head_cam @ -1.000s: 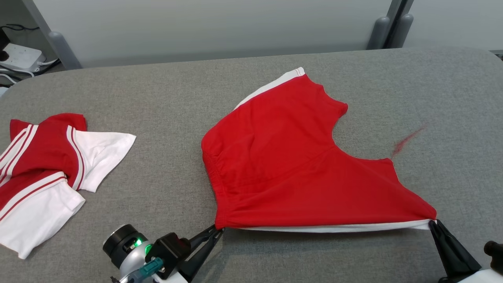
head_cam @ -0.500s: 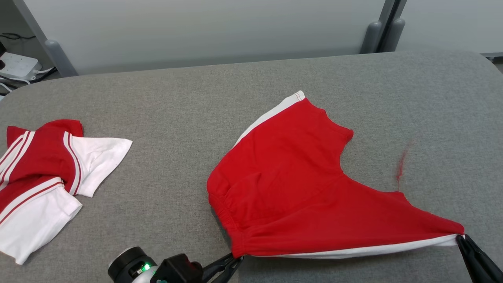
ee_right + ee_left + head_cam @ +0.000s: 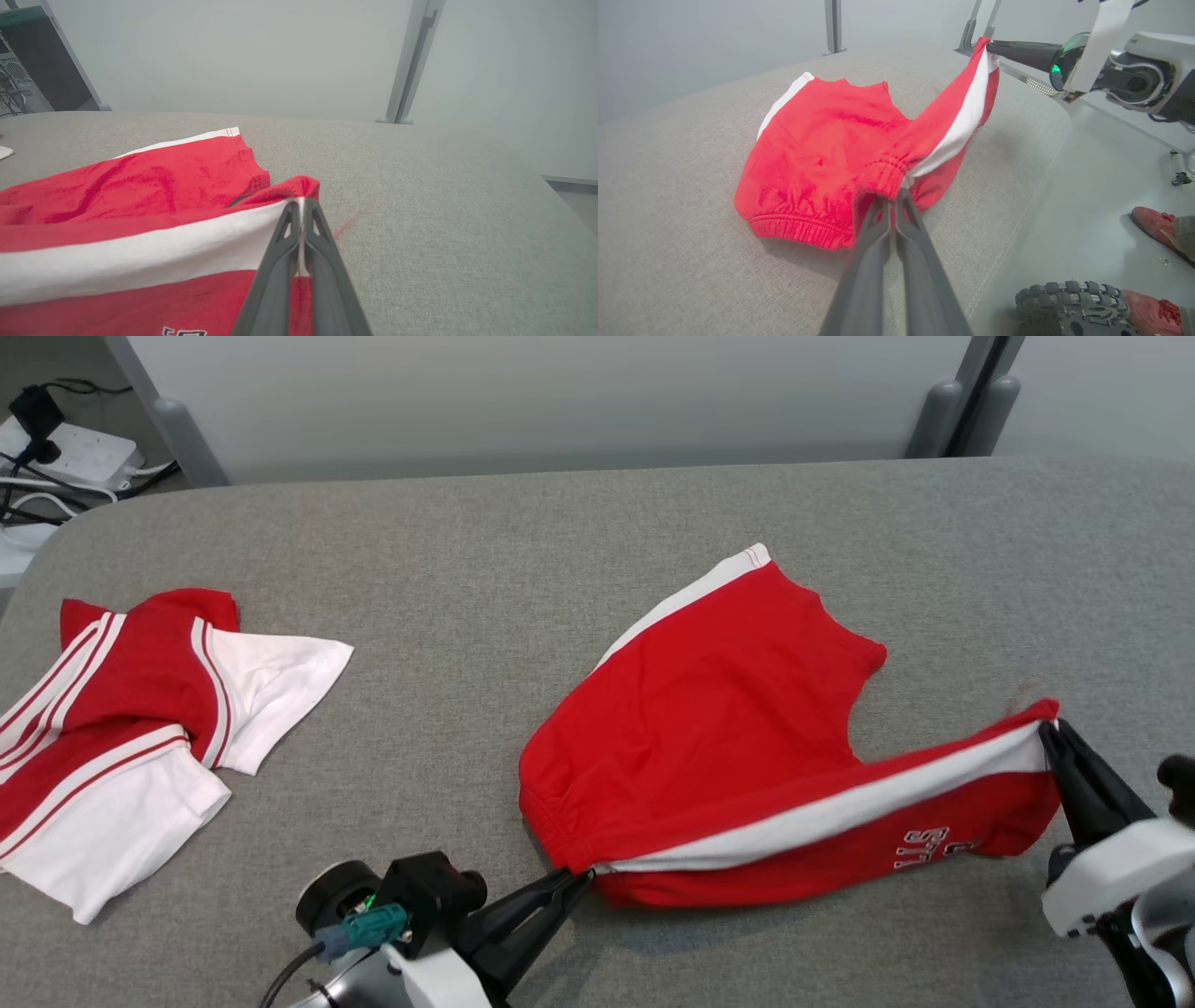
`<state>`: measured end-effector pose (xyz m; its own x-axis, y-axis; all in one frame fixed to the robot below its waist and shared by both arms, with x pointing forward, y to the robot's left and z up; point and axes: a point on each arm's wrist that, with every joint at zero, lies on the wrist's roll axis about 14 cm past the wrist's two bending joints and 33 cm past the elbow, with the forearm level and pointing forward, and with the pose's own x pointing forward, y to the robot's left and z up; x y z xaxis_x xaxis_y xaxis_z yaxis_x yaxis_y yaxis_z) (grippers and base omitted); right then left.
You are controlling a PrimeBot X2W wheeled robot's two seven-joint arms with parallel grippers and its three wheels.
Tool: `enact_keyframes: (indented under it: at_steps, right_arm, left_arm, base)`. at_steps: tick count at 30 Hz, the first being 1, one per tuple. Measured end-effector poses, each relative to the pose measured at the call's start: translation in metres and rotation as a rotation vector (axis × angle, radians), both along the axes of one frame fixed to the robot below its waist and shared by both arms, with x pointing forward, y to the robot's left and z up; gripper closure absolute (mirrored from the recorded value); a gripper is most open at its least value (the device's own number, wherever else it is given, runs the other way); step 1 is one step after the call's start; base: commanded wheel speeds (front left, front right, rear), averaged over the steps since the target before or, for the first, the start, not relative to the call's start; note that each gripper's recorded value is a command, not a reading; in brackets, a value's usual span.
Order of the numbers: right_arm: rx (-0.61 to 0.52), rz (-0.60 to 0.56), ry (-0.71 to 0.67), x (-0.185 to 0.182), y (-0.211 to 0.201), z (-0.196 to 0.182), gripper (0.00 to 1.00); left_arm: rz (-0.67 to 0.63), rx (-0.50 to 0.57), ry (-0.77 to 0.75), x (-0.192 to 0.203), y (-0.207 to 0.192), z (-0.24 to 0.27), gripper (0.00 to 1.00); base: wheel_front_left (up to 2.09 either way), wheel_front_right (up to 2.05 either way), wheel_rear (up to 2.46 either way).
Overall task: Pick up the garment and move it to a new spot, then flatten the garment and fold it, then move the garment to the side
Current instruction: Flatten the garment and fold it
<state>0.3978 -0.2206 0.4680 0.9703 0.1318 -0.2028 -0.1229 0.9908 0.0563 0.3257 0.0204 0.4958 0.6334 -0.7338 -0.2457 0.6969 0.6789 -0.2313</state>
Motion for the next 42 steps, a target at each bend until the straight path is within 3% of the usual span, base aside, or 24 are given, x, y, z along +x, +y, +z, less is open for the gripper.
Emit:
enact_keyframes:
  at_steps: [7, 15, 23, 35, 36, 38, 39, 40, 41, 42]
  right_arm:
    - [-0.026, 0.066, 0.015, 0.058, 0.024, -0.004, 1.0]
    - [-0.063, 0.209, 0.005, 0.125, 0.072, -0.006, 1.0]
    - [-0.109, 0.299, 0.059, 0.177, 0.109, -0.027, 1.0]
    - [-0.111, 0.345, 0.172, 0.195, 0.137, -0.063, 1.0]
    - [-0.11, 0.341, 0.175, 0.196, 0.136, -0.063, 1.0]
    - [-0.114, 0.334, 0.183, 0.197, 0.134, -0.064, 1.0]
    - [-0.116, 0.336, 0.184, 0.197, 0.135, -0.064, 0.95]
    - [-0.112, 0.336, 0.183, 0.198, 0.135, -0.064, 0.81]
    - [-0.11, 0.335, 0.181, 0.198, 0.136, -0.063, 0.6]
    - [-0.108, 0.332, 0.18, 0.198, 0.135, -0.064, 0.35]
  left_arm:
    - [0.105, -0.032, 0.008, 0.035, 0.017, -0.012, 1.0]
    - [0.222, 0.009, 0.041, 0.074, 0.048, -0.039, 1.0]
    - [0.289, -0.016, 0.079, 0.103, 0.055, -0.058, 1.0]
    - [0.31, 0.036, 0.115, 0.12, 0.061, -0.088, 1.0]
    - [0.31, 0.037, 0.115, 0.121, 0.062, -0.088, 0.98]
    - [0.313, 0.033, 0.118, 0.122, 0.061, -0.089, 0.83]
    - [0.31, 0.035, 0.119, 0.121, 0.06, -0.091, 0.73]
    - [0.309, 0.036, 0.117, 0.122, 0.06, -0.091, 0.6]
    - [0.31, 0.033, 0.115, 0.123, 0.059, -0.091, 0.52]
    - [0.311, 0.026, 0.116, 0.123, 0.058, -0.092, 0.28]
  base:
    - [0.0, 0.0, 0.0]
    - [0.0, 0.0, 0.0]
    - [0.0, 0.0, 0.0]
    - [0.0, 0.0, 0.0]
    - [0.0, 0.0, 0.0]
    - [0.0, 0.0, 0.0]
    - [0.0, 0.0, 0.0]
    - [0.0, 0.0, 0.0]
    - [0.0, 0.0, 0.0]
    - [0.0, 0.0, 0.0]
